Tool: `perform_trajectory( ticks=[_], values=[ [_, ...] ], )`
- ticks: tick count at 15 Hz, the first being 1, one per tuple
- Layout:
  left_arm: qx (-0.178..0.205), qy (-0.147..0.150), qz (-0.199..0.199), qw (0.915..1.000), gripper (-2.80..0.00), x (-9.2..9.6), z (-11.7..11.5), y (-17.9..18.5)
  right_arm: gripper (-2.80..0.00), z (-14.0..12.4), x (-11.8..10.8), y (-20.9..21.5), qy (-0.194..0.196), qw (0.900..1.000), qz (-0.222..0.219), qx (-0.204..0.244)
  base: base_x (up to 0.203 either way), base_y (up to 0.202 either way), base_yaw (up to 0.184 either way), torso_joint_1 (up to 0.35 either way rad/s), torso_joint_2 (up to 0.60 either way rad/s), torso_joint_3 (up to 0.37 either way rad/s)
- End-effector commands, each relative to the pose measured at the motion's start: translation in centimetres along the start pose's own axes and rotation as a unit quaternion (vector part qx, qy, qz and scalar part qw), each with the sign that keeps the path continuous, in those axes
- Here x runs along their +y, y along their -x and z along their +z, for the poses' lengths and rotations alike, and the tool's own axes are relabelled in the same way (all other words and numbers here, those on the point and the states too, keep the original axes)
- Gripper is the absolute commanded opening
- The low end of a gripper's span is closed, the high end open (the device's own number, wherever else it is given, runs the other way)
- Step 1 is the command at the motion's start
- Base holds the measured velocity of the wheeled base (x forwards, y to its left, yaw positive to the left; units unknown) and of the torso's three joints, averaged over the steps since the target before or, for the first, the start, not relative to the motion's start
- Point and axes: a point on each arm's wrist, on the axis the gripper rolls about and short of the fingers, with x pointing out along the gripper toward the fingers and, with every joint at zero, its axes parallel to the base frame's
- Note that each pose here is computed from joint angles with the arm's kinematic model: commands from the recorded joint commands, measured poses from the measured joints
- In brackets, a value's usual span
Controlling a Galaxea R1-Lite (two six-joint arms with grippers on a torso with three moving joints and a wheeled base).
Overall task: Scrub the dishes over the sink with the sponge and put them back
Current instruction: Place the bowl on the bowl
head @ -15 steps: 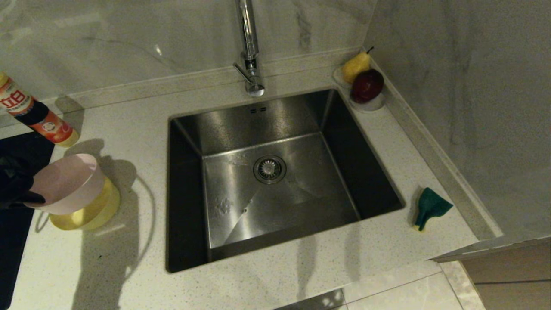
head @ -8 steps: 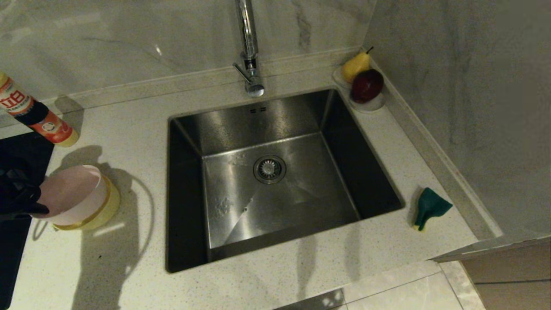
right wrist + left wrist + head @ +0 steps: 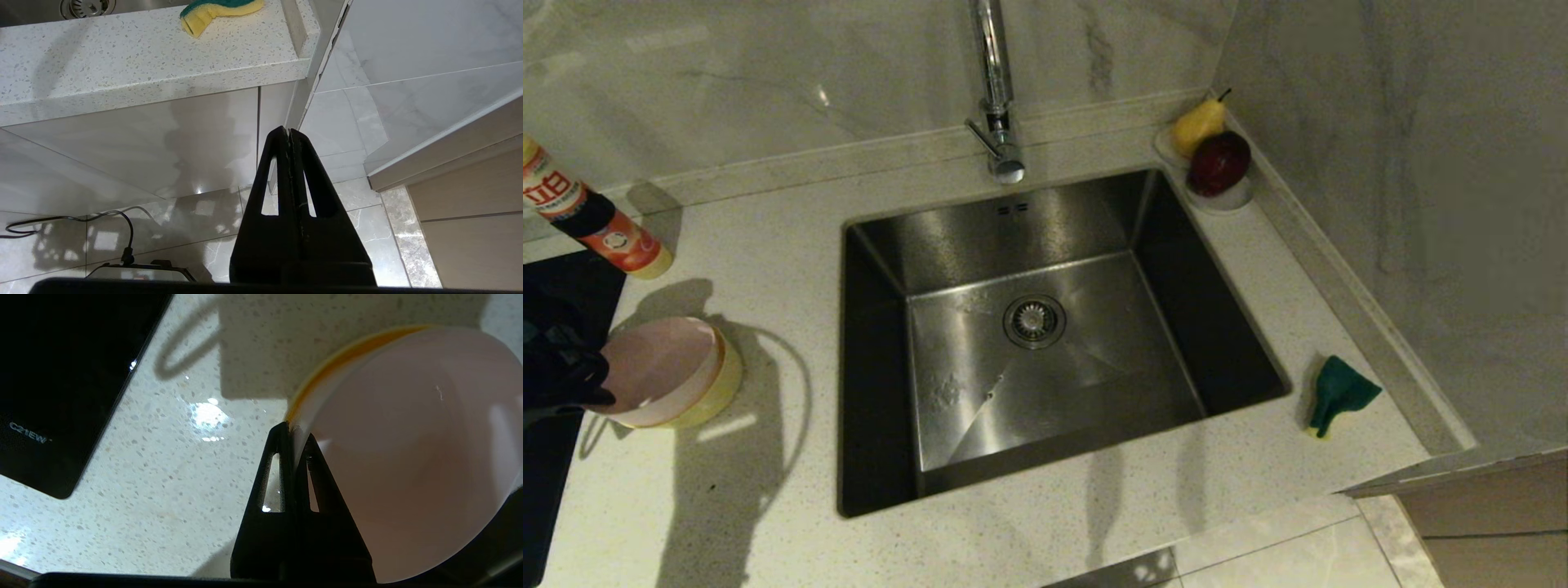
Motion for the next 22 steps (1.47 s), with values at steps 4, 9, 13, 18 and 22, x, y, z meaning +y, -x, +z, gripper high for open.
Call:
perform_trajectory(
  ticks=[4,9,13,18,22],
  values=[
    [-0.01,0.001,-0.019,0.9998,0.0,-0.3,0.2,1.1,-2.8,0.0,0.0,0.0,0.0,1.0,-0.001,0.0,0.0,0.0,0.0,0.0,0.0,0.0],
    [-0.05,0.008,-0.052,0.9974,0.0,-1.4,1.7,3.5,-2.8,0.0,0.0,0.0,0.0,1.0,0.0,0.0,0.0,0.0,0.0,0.0,0.0,0.0],
    [-0.079,0.03,-0.035,0.9959,-2.8,-1.0,3.4,5.4,-2.8,0.0,0.0,0.0,0.0,1.0,0.0,0.001,0.0,0.0,0.0,0.0,0.0,0.0],
    [-0.09,0.057,-0.006,0.9943,-2.8,0.5,4.8,5.9,-2.8,0.0,0.0,0.0,0.0,1.0,0.0,0.001,0.0,0.0,0.0,0.0,0.0,0.0],
    [-0.095,0.093,0.031,0.9906,-2.8,3.1,7.2,4.3,-2.8,0.0,0.0,0.0,0.0,1.0,0.0,0.0,0.0,0.0,0.0,0.0,0.0,0.0]
  ],
)
